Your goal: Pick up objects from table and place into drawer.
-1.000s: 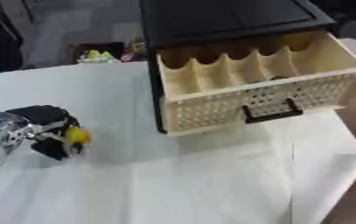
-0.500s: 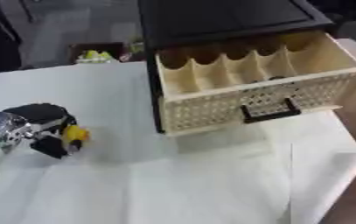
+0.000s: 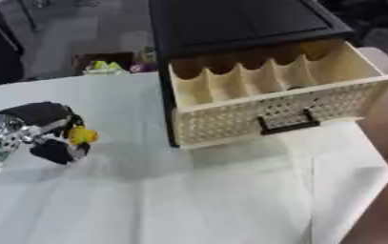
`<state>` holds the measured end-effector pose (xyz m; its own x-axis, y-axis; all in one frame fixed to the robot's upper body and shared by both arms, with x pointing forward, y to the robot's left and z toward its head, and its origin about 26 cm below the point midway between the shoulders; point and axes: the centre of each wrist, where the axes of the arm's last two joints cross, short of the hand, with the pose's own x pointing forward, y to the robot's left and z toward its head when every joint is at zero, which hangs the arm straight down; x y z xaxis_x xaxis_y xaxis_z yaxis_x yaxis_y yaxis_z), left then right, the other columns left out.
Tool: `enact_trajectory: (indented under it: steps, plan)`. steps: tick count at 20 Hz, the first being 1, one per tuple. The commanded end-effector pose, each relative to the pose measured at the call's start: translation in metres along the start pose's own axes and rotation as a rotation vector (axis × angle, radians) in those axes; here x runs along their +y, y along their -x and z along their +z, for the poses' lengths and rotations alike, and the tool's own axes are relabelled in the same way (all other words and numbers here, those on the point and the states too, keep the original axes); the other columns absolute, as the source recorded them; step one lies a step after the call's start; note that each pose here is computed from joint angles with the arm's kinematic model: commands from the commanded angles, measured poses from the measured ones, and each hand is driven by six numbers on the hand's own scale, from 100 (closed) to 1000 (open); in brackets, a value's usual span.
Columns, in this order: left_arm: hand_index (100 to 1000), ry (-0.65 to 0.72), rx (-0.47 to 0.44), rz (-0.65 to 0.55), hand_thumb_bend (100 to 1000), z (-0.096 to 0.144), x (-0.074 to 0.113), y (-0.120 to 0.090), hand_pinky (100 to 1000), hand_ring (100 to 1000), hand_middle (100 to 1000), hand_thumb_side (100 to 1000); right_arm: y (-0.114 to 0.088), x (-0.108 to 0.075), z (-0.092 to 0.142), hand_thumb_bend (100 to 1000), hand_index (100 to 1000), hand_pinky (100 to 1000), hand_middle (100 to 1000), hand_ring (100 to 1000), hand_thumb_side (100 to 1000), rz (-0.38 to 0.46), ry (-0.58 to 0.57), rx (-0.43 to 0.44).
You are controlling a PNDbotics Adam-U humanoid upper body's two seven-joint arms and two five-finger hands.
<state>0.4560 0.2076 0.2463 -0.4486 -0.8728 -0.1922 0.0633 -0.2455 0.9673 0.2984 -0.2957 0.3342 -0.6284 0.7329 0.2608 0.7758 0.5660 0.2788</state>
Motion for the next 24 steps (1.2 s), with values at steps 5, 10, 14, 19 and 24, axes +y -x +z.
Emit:
enact_trajectory:
  steps: [5, 10, 14, 19, 24]
  plan:
    - [737, -0.149, -0.024, -0.005, 100, 0.02, 0.051, -0.008, 507, 559, 483, 569, -0.005, 0.0, -0.004, 100, 850, 551, 616, 700, 1000, -0.013, 0.006, -0.01]
    - [729, -0.236, -0.074, -0.005, 100, 0.034, 0.077, -0.024, 497, 546, 468, 584, -0.004, 0.0, -0.002, 100, 850, 557, 618, 702, 1000, -0.011, 0.001, -0.004]
    - [725, -0.32, -0.104, 0.005, 100, 0.049, 0.099, -0.034, 493, 539, 460, 588, -0.004, 0.0, -0.001, 100, 850, 563, 620, 704, 1000, -0.013, -0.003, 0.0]
    - [720, -0.389, -0.118, 0.007, 100, 0.061, 0.118, -0.043, 488, 530, 450, 593, -0.004, 0.001, 0.001, 100, 850, 598, 622, 707, 1000, -0.018, -0.005, -0.001]
    - [718, -0.445, -0.152, 0.013, 100, 0.065, 0.134, -0.058, 482, 523, 443, 605, -0.004, 0.002, 0.001, 100, 850, 640, 622, 707, 1000, -0.022, -0.005, 0.003]
